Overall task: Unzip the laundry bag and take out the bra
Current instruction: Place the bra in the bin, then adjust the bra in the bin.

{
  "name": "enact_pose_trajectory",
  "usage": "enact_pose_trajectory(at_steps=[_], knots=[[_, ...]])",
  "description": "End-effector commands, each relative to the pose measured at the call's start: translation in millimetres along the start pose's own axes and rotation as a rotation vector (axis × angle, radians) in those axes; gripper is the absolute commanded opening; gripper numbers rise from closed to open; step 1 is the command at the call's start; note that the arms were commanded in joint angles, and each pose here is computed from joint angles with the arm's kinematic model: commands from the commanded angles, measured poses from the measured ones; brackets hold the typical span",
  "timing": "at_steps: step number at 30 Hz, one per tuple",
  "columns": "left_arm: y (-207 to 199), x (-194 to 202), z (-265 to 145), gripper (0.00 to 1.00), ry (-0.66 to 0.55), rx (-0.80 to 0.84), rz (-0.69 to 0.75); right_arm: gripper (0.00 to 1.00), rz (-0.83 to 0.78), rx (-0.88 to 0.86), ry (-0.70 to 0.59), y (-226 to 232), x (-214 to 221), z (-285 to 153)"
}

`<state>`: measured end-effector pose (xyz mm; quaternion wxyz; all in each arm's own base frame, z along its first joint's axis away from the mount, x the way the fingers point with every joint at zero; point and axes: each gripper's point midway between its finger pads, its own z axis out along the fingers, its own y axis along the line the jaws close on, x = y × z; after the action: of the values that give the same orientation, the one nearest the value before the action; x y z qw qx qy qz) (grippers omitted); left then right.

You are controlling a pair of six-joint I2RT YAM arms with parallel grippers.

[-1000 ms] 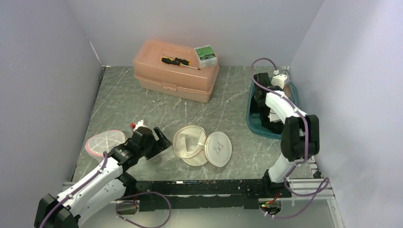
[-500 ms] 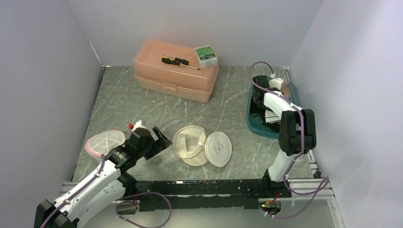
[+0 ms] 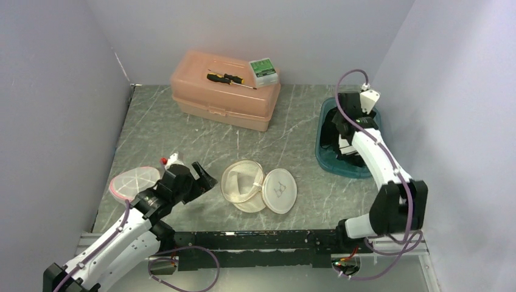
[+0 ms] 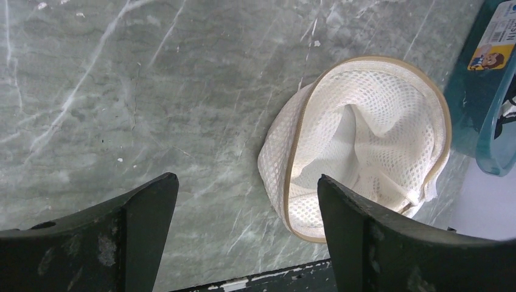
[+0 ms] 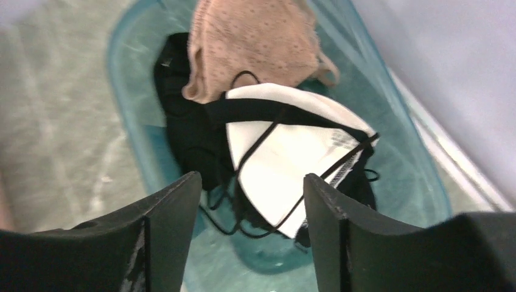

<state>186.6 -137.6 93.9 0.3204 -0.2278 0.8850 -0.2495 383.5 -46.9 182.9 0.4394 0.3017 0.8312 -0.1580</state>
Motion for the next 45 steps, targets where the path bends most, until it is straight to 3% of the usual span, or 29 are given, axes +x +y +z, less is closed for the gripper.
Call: enact_pose_trajectory(at_steps=[1,4,9,13,24,30,35,38,40,45], knots=[[-16,-14,-9,0.88,-0.046,0.058,0.034,0.57,0.181,-0.226,-0.071,11,-18,-21],[-22,-9,-7,0.85,-0.019,0.097,0.047,0.41,0.351,-0.431,-0.068,8,-16,-20],[-27,-1,-3,0.82,0.022,0.129,0.078,0.34,0.451,-0.537,-0.005,6,3,-1],[-25,0,-2,0.82,0.023,0.12,0.09,0.33,0.484,-0.529,0.052,11,19,13],[-16,4,3,0.81,0.033,0.084,0.081,0.33,0.501,-0.293,0.154,-23,80,45],[-12,5,4,0.81,0.048,0.06,0.094,0.36,0.474,-0.318,0.146,-17,69,41],[-14,-4,-4,0.82,0.005,0.061,0.101,0.6,0.417,-0.433,-0.032,14,7,-13],[-21,-13,-10,0.84,-0.026,0.079,0.13,0.66,0.335,-0.525,-0.119,46,-23,-68],[-25,-19,-11,0.84,-0.039,0.076,0.155,0.67,0.284,-0.628,-0.117,69,-23,-102],[-27,-21,-2,0.83,-0.007,0.034,0.226,0.67,0.163,-0.889,-0.054,108,21,-177]])
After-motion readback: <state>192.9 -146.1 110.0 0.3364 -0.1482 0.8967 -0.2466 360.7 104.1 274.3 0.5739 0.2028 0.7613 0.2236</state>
